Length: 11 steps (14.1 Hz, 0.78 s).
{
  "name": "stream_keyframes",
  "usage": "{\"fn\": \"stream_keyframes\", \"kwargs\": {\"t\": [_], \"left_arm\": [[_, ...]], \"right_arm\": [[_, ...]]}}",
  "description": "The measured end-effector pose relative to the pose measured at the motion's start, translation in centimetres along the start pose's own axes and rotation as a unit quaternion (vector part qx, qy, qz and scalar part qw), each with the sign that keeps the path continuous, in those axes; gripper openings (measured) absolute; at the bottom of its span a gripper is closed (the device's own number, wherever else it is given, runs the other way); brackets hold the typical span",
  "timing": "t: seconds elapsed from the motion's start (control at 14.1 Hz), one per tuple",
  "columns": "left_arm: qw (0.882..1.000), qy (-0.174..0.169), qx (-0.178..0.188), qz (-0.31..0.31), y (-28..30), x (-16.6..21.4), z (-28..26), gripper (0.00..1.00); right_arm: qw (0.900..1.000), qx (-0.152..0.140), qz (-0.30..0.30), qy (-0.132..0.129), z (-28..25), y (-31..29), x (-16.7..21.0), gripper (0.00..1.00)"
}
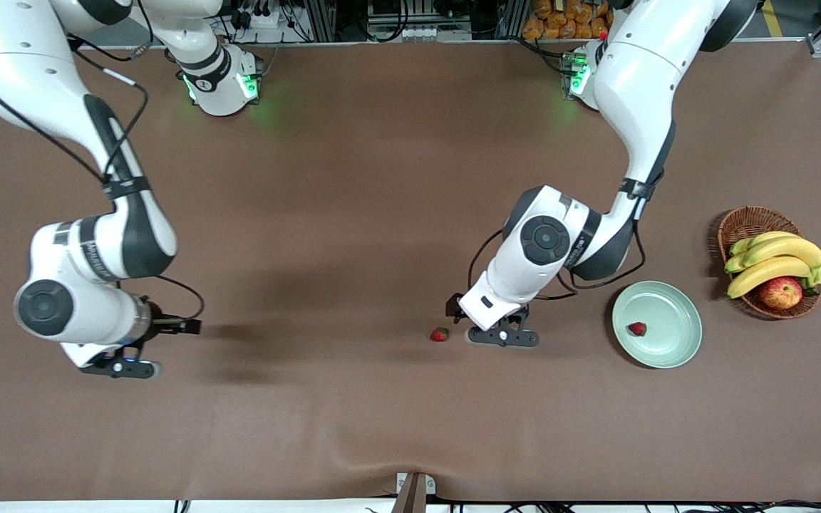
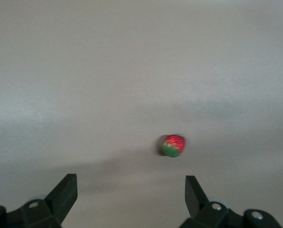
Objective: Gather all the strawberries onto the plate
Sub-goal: 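Lower the left gripper onto the strawberry while the right gripper grasps the last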
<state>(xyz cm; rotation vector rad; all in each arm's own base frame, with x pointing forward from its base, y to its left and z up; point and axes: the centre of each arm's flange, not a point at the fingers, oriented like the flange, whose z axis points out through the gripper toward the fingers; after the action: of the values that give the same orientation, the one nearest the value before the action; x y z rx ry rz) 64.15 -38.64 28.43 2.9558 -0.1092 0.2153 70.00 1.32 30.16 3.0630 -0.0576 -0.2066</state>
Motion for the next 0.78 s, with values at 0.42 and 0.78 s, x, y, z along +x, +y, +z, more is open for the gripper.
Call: {"fn": "stream_keyframes", "kwargs": {"t": [0.42,0.78], "left_arm": [[0.999,0.031,-0.02,-0.001,0.0,-0.1,4.5,1.0],[0.997,0.072,-0.037,0.016,2.2,-0.8,7.7,1.0]], "right_arm": [[0.987,0.017,-0.162,0.015,6.4,11.8,-1.5,1.0],[0.97,0.019,-0.238,0.049,11.5,13.0,-3.5,1.0]]}}
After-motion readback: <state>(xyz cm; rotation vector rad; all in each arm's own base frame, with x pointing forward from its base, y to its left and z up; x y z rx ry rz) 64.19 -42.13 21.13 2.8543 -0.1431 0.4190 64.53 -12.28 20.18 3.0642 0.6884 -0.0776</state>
